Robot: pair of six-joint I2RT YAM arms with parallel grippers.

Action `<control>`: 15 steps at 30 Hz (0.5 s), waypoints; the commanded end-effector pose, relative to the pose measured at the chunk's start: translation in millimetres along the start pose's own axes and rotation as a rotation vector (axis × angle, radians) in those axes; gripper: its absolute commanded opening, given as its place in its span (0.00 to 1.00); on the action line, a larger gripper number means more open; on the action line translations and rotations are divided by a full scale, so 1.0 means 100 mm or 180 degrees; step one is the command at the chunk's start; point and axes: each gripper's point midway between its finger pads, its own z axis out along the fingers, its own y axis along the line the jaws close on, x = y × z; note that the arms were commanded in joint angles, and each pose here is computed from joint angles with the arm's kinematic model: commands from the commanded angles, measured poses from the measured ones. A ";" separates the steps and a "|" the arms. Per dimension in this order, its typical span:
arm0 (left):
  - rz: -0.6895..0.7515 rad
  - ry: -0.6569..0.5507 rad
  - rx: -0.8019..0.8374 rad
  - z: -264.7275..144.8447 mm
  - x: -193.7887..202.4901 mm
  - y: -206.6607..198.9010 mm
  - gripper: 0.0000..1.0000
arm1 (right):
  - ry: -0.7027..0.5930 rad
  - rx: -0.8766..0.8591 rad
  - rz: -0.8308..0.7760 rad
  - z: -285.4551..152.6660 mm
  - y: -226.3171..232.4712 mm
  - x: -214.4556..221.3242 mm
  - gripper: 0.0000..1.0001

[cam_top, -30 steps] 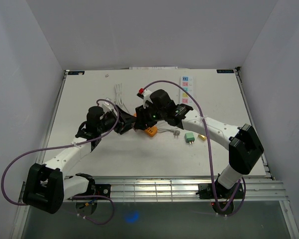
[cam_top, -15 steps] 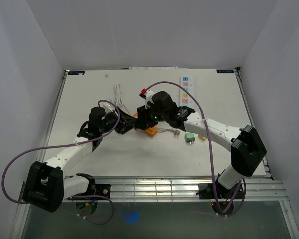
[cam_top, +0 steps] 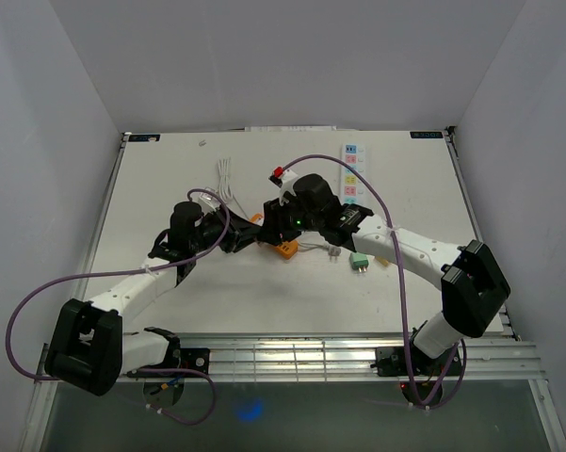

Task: Insert the plug

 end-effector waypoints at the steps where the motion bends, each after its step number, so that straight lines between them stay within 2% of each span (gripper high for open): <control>1: 0.0052 0.0262 0.0174 -0.02 0.19 -0.13 0.00 | -0.0470 -0.0290 -0.0203 -0.08 0.26 -0.39 0.55; 2: 0.0066 0.0257 0.0173 -0.02 0.19 -0.13 0.00 | -0.0487 -0.0294 -0.0220 -0.10 0.27 -0.40 0.66; 8: 0.0133 0.0230 0.0146 -0.01 0.15 -0.14 0.00 | -0.0512 -0.0260 -0.0294 -0.19 0.24 -0.36 0.86; 11: 0.0191 0.0252 0.0093 0.01 0.12 -0.16 0.00 | -0.0543 -0.0236 -0.0433 -0.28 0.18 -0.36 0.91; 15: 0.0349 0.0322 0.0099 -0.02 0.11 -0.24 0.00 | -0.0639 -0.0228 -0.0791 -0.46 0.10 -0.41 0.93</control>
